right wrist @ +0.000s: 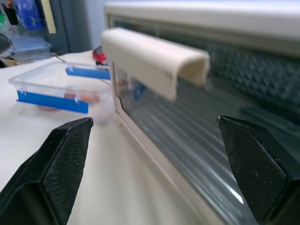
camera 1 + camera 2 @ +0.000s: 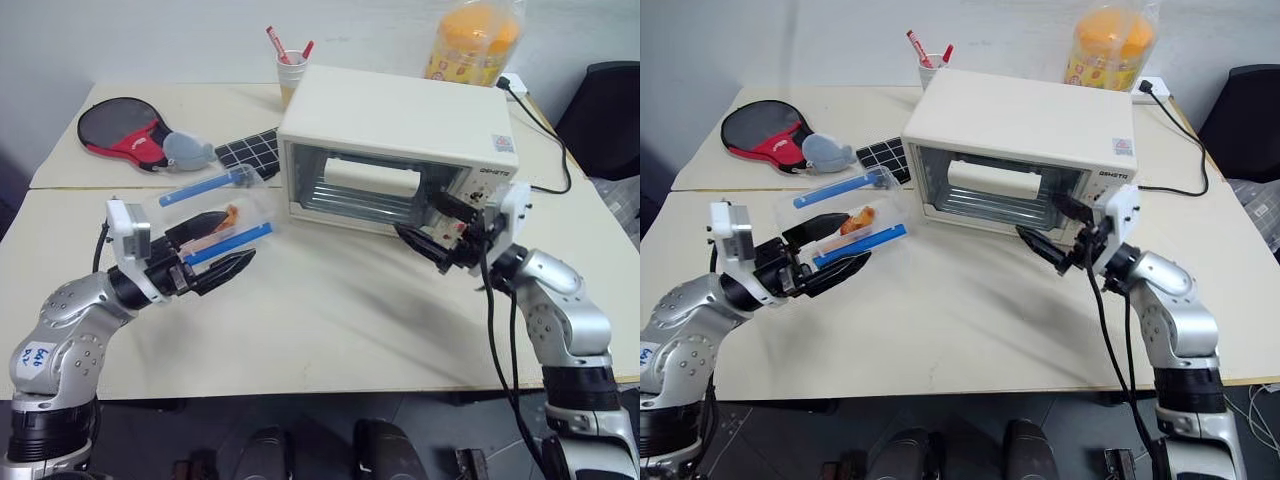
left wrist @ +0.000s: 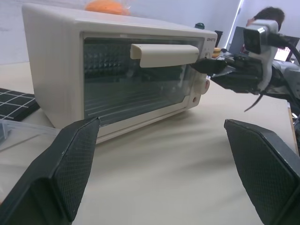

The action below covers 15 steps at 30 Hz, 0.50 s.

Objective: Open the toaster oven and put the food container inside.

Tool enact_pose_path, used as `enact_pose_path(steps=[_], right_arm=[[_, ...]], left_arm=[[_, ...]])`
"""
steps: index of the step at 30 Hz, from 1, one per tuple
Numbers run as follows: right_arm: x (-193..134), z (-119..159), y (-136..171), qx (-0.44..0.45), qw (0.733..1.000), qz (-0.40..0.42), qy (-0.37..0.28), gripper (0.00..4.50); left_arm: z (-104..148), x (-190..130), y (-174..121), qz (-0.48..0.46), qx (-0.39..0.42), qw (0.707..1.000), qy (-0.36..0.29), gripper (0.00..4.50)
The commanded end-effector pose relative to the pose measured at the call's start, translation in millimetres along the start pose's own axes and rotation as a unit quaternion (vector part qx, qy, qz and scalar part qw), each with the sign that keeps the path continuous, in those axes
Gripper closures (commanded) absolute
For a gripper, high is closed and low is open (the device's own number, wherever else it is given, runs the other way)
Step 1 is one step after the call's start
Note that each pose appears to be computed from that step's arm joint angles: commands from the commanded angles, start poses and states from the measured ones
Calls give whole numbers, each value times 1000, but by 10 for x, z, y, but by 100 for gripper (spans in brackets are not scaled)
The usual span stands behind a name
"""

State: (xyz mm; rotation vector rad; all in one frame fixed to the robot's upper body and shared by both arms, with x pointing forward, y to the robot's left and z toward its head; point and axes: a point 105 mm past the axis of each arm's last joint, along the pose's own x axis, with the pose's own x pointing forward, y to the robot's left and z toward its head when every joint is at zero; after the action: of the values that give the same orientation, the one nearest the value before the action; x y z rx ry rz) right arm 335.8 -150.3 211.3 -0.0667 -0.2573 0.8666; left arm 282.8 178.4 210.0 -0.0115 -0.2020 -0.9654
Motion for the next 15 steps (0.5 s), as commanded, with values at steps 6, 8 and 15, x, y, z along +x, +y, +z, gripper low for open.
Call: enact_pose_path(steps=[6,8,15], right_arm=[[134,212,133,-8,999,35,-39,7],[115,232,236,-13,997,61,-43,7],[-128,-16,572,-24,990,135,22,7]], left_arm=[[-27,4,-9,12,16,1000,-4,0],[-39,-8,17,19,18,1000,-1,0],[-51,-44,156,32,16,999,8,0]])
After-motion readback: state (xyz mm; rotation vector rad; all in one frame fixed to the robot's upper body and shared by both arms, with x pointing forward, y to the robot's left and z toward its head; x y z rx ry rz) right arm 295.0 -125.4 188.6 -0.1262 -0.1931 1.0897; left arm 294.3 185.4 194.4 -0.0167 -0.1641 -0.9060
